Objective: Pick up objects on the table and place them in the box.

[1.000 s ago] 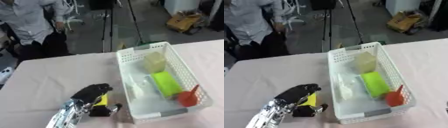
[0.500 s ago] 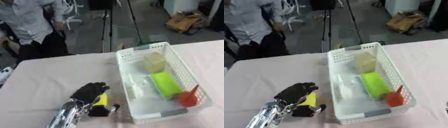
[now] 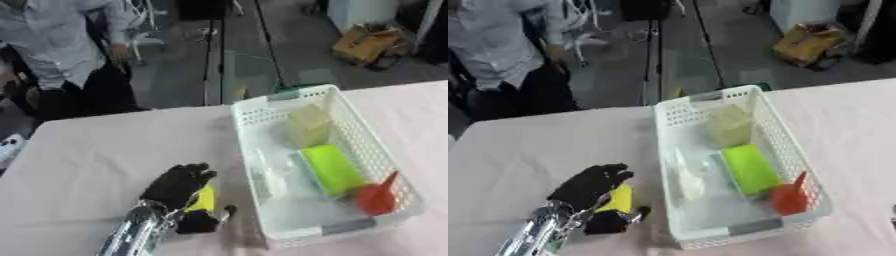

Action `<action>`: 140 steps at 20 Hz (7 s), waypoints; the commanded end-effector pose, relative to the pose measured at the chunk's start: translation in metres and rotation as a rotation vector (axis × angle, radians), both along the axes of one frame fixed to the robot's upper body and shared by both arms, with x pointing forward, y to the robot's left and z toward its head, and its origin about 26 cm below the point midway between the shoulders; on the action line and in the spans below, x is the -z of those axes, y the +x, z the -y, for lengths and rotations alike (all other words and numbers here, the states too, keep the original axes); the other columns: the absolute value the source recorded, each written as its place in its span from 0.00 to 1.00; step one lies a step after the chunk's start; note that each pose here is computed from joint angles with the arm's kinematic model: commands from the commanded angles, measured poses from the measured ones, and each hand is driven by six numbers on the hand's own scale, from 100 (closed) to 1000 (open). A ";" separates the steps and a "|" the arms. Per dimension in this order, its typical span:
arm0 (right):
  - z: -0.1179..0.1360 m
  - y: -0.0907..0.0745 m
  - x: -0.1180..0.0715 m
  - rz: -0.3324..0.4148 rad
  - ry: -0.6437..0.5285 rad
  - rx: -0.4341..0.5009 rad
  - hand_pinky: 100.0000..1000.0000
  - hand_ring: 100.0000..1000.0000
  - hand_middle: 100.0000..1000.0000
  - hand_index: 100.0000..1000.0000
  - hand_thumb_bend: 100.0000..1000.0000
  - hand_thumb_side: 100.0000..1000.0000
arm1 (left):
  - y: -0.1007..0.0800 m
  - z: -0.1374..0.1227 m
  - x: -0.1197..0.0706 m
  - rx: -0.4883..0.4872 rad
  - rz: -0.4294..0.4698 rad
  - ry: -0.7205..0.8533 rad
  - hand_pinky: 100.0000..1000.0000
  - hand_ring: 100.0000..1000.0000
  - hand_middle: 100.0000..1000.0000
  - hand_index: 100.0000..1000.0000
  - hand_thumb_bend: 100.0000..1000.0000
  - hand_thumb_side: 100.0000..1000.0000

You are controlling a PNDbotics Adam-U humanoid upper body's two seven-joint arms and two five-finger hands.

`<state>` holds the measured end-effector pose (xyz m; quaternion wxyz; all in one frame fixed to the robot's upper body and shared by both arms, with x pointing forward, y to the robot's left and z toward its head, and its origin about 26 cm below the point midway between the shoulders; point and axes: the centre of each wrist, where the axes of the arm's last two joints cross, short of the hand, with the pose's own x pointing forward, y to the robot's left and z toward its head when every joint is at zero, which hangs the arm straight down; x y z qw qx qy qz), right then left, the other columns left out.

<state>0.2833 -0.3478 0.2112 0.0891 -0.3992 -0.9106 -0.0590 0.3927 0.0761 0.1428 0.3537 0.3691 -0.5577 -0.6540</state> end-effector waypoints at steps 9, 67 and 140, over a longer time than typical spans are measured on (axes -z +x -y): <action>-0.003 -0.001 -0.008 0.036 -0.004 -0.014 0.90 0.85 0.66 0.76 0.00 1.00 | 0.008 -0.003 0.000 -0.055 -0.014 0.023 1.00 1.00 1.00 1.00 0.41 1.00; -0.004 0.000 -0.010 0.058 0.022 -0.008 0.91 0.85 0.65 0.75 0.00 1.00 | 0.011 -0.006 -0.007 -0.049 -0.051 0.023 0.25 0.76 0.78 0.99 0.04 0.54; -0.004 0.000 -0.015 0.070 0.032 -0.021 0.91 0.86 0.65 0.74 0.00 1.00 | -0.026 -0.053 -0.182 0.059 0.376 -0.091 0.00 0.37 0.47 0.66 0.05 0.04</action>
